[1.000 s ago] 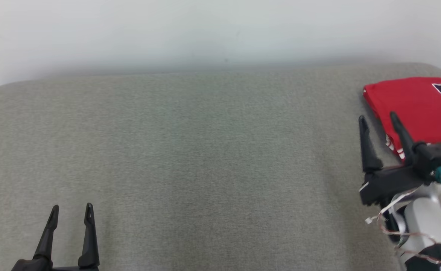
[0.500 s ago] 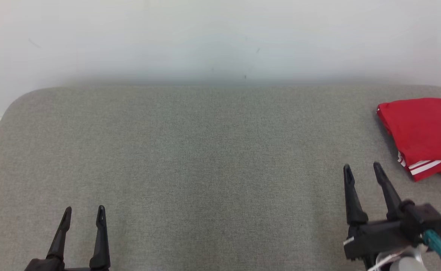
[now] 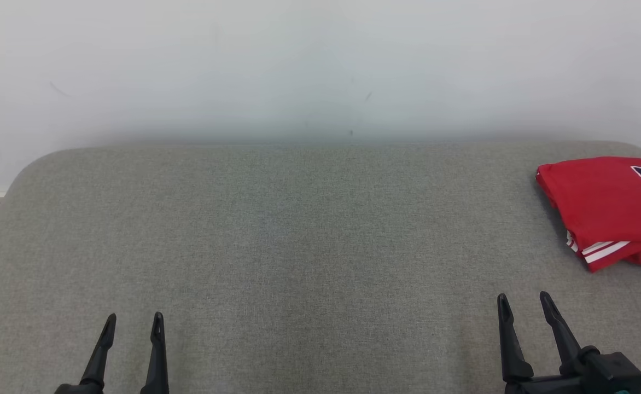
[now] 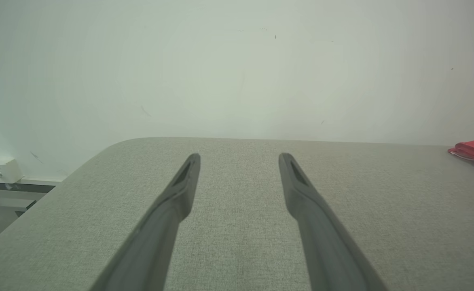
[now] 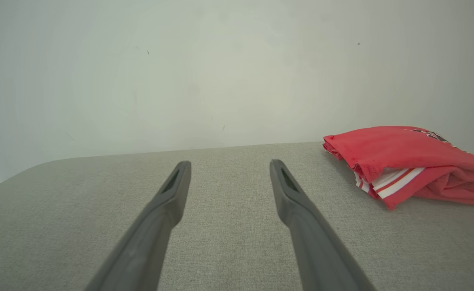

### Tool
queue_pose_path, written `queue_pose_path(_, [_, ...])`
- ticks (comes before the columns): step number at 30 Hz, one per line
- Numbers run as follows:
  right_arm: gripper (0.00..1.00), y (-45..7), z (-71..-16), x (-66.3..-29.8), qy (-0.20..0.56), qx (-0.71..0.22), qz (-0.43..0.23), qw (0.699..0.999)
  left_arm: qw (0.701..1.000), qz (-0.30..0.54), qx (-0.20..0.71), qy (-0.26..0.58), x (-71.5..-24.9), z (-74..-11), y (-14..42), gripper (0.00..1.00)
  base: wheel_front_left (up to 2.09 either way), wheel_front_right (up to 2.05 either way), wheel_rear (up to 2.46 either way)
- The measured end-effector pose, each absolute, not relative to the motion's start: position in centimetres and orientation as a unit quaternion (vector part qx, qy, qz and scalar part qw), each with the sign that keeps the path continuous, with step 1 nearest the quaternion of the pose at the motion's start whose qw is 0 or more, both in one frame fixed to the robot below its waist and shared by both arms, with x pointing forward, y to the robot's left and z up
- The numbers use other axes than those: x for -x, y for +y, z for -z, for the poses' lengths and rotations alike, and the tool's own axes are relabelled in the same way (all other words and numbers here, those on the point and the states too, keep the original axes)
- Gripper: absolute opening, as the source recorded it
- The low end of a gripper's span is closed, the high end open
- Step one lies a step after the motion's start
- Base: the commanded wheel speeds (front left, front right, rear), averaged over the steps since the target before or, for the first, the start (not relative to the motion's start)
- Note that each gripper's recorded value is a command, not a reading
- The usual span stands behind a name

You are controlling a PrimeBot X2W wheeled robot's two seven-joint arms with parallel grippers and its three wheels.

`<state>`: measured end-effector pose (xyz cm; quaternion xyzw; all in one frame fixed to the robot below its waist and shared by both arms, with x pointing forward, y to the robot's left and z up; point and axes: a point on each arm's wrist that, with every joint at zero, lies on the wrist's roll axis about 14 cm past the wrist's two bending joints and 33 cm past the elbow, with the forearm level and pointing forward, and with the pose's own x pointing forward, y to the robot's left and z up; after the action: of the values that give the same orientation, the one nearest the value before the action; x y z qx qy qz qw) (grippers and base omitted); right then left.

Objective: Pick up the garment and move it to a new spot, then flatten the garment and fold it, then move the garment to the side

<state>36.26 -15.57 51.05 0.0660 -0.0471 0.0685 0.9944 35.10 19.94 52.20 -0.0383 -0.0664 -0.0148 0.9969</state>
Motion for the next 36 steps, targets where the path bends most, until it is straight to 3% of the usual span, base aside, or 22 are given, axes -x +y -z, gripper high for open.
queue_pose_path(12, [1.0, -15.4, -51.2, -36.0, -0.05, -0.068, -0.069, 0.994, 0.997, 0.028, 0.042, -0.053, -34.6, -51.4, 19.1, 1.0, 0.0, 0.0, 0.0])
queue_pose_path(13, [0.0, -15.4, -51.1, -36.0, -0.047, -0.068, -0.069, 0.994, 0.997, 0.028, 0.042, -0.052, -34.6, -51.3, 19.1, 0.0, 0.0, 0.0, 0.0])
queue_pose_path(18, [0.0, -15.5, -49.3, -35.4, -0.018, -0.077, -0.065, 0.995, 0.998, 0.025, 0.053, -0.026, -34.2, -49.7, 19.0, 0.0, 0.0, 0.0, 0.0])
queue_pose_path(36, [0.0, -17.0, -48.7, -35.9, 0.007, -0.244, -0.022, 0.969, 0.975, -0.015, 0.223, 0.0, -34.8, -48.8, 20.2, 0.0, 0.0, 0.0, 0.0])
